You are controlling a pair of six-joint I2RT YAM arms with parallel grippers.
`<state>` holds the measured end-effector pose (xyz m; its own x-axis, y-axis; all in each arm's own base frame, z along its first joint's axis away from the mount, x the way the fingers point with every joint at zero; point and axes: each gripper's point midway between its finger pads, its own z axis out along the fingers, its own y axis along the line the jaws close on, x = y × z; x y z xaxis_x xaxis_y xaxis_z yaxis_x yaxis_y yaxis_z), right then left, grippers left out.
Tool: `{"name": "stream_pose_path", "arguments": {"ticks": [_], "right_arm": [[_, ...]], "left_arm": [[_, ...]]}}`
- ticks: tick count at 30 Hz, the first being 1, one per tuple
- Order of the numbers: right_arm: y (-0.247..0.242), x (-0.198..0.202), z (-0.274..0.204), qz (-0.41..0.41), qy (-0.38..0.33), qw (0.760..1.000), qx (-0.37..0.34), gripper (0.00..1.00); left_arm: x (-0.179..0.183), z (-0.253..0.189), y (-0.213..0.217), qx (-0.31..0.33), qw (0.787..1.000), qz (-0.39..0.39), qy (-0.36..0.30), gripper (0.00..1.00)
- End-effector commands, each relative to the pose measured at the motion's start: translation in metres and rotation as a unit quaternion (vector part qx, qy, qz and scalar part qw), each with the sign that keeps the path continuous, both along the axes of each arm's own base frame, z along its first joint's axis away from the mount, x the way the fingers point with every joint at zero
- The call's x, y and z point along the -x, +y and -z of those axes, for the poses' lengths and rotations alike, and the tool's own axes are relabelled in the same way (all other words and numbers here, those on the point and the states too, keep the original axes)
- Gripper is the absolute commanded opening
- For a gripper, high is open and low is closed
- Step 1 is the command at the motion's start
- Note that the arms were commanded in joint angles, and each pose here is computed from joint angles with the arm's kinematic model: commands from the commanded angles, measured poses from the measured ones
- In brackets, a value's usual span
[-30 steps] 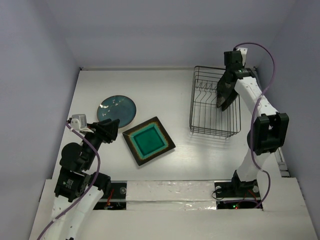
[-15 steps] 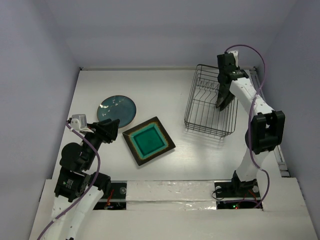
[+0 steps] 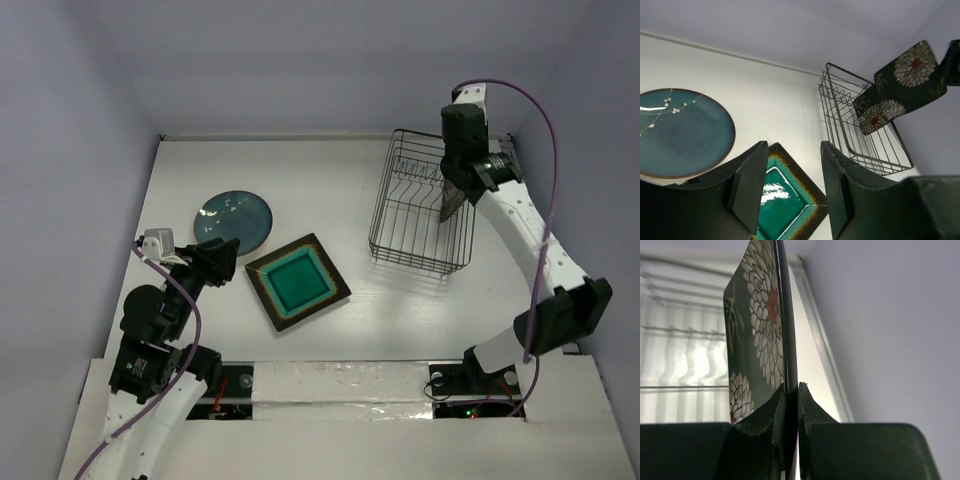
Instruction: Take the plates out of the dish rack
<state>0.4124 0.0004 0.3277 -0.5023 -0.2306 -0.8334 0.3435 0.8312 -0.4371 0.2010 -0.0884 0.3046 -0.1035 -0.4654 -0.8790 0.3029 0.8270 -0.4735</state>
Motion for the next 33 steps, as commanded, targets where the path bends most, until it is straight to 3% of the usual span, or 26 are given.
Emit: {"name": "stream_pose_path", "arguments": {"ticks": [1,3,6,8,9,12,17,21,25,33], "right_arm": [[0.033,0.02,-0.119,-0.062,-0.205,0.968,-0.132,0.0],[0.062,0.026,-0.123,-0.114,-0.22,0.95,-0.19,0.0],[0.13,0.042,-0.11,-0.247,-0.218,0.896,-0.298,0.0],[0.158,0.059,-0.106,-0.297,-0.218,0.849,-0.379,0.0],[0.195,0.069,-0.088,-0.364,-0.196,0.809,-0.418,0.0],[0.234,0.095,-0.091,-0.423,-0.194,0.726,-0.507,0.0],[0.302,0.132,-0.051,-0.478,-0.103,0.665,-0.565,0.0],[0.339,0.137,-0.016,-0.488,-0.047,0.658,-0.572,0.0],[0.368,0.132,0.034,-0.481,0.015,0.669,-0.566,0.0],[0.384,0.115,0.094,-0.446,0.057,0.684,-0.574,0.0]], "left_arm": [[-0.003,-0.009,-0.002,0.004,1.0,0.003,-0.021,0.43],[-0.002,-0.01,-0.001,0.005,1.0,0.002,-0.021,0.43],[-0.002,-0.01,0.0,0.005,1.0,-0.001,-0.022,0.43],[-0.002,-0.011,0.001,0.006,1.0,-0.004,-0.022,0.43],[-0.002,-0.011,0.001,0.005,1.0,-0.004,-0.023,0.43],[-0.004,-0.01,0.002,0.004,1.0,-0.007,-0.022,0.43],[-0.003,-0.01,0.002,0.004,1.0,-0.006,-0.021,0.43],[-0.003,-0.011,0.003,0.005,1.0,-0.009,-0.022,0.43],[-0.002,-0.012,0.003,0.006,1.0,-0.008,-0.024,0.43],[-0.002,-0.011,0.002,0.006,1.0,-0.006,-0.025,0.43]]}}
